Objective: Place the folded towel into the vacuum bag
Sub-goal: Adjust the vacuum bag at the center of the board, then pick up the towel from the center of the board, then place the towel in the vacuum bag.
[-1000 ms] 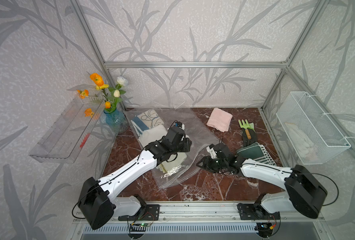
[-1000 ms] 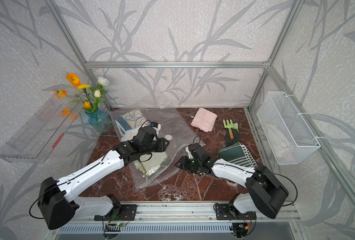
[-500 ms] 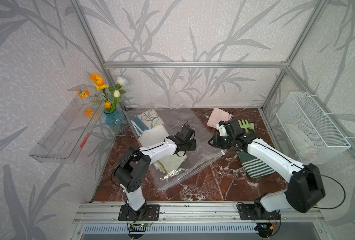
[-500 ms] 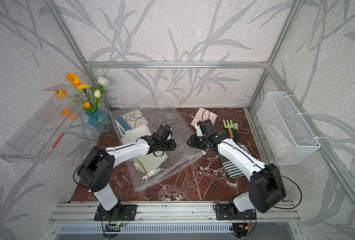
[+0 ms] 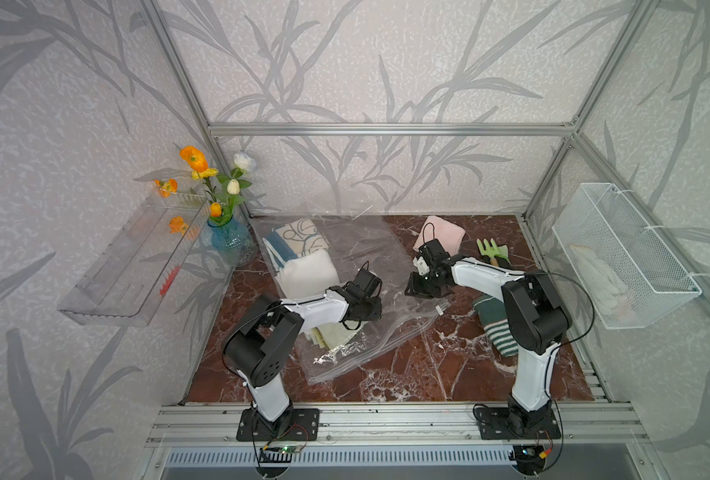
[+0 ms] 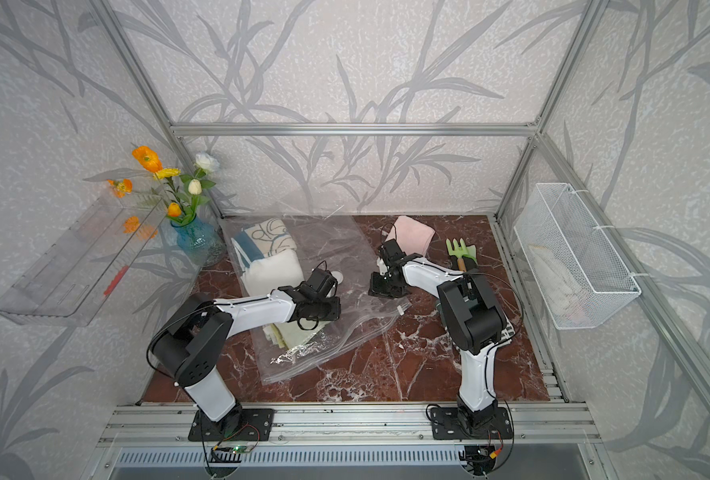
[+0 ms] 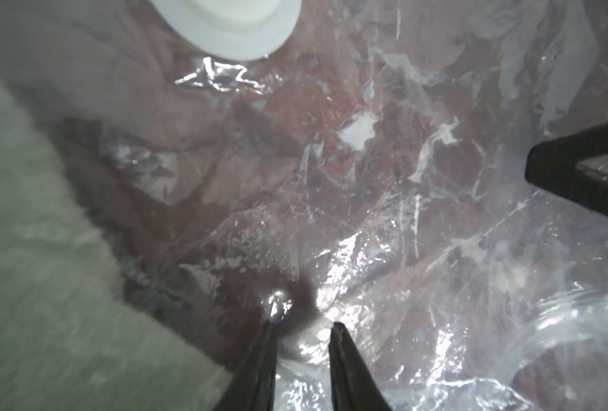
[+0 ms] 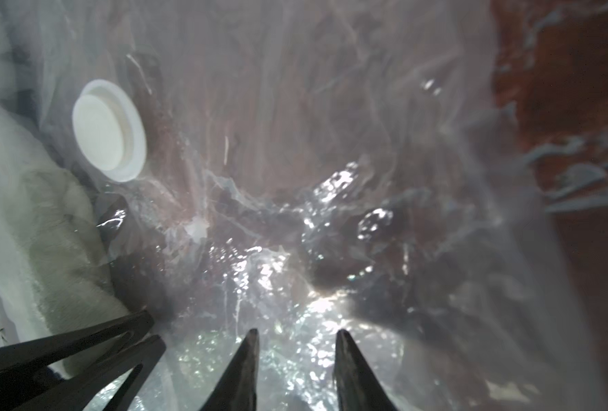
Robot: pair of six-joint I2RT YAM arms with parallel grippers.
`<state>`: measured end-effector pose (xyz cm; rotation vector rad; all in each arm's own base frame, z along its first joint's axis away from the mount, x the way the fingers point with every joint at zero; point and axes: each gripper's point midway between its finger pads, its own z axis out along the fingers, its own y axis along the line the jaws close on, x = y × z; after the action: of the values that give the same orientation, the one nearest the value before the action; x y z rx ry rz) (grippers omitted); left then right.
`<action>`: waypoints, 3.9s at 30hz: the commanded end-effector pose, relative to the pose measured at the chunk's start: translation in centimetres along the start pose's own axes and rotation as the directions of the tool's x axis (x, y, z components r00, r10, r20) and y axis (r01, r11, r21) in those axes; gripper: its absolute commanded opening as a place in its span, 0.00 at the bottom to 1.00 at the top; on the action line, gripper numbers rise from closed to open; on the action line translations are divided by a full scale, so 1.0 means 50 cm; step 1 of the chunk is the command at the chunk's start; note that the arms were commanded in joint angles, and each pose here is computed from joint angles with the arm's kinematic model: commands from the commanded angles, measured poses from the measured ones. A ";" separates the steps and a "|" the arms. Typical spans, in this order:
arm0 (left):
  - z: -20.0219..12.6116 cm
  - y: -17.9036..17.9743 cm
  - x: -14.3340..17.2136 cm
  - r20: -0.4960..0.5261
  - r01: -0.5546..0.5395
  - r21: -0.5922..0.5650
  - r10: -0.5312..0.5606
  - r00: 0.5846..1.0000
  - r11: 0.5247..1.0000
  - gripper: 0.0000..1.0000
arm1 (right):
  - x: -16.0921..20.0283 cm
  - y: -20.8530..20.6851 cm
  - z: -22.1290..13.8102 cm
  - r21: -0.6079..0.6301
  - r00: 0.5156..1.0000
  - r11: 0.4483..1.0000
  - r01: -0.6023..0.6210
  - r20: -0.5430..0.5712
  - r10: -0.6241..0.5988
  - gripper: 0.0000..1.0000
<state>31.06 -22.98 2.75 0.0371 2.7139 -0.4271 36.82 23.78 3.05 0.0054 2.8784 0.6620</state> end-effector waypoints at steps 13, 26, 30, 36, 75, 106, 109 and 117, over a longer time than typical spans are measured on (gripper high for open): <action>-0.104 -0.075 -0.048 0.073 0.010 0.140 -0.021 0.997 0.990 0.29 | 0.063 0.080 -0.066 -0.096 0.998 0.993 0.064 -0.021 -0.067 0.35; -0.048 0.043 0.041 0.006 0.057 -0.018 -0.057 0.998 0.998 0.28 | 0.101 -0.042 -0.031 0.019 0.997 1.000 0.011 -0.070 -0.010 0.34; -0.066 0.048 0.047 0.005 0.074 -0.011 -0.074 0.997 0.997 0.28 | 0.109 -0.052 -0.045 0.041 0.995 0.998 0.053 -0.089 -0.049 0.35; -0.159 -0.003 -0.019 0.100 0.055 0.070 -0.062 0.993 0.996 0.30 | 0.063 -0.096 -0.178 0.148 0.999 0.988 0.035 0.015 -0.037 0.52; -0.183 -0.108 -0.033 0.101 -0.043 0.160 0.027 0.995 0.986 0.34 | 0.109 -0.074 -0.272 0.316 0.984 0.938 0.145 0.057 -0.171 0.00; -0.090 -0.200 -0.058 0.028 0.005 0.266 -0.013 1.000 0.964 0.50 | 0.020 -0.116 -0.235 0.044 0.999 0.998 -0.037 0.042 0.035 0.99; -0.072 -0.208 -0.056 0.011 -0.001 0.269 -0.002 1.000 0.963 0.49 | 0.000 -0.091 -0.195 -0.056 0.999 0.997 -0.052 -0.010 0.052 1.00; -0.048 -0.190 -0.043 0.001 -0.001 0.240 0.000 1.000 0.971 0.48 | 0.020 -0.068 -0.109 -0.207 0.986 0.970 -0.125 -0.134 0.098 0.99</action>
<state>31.23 -31.22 8.77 0.0850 2.6489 -0.7633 34.95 16.53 5.03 0.1387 2.9769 0.8539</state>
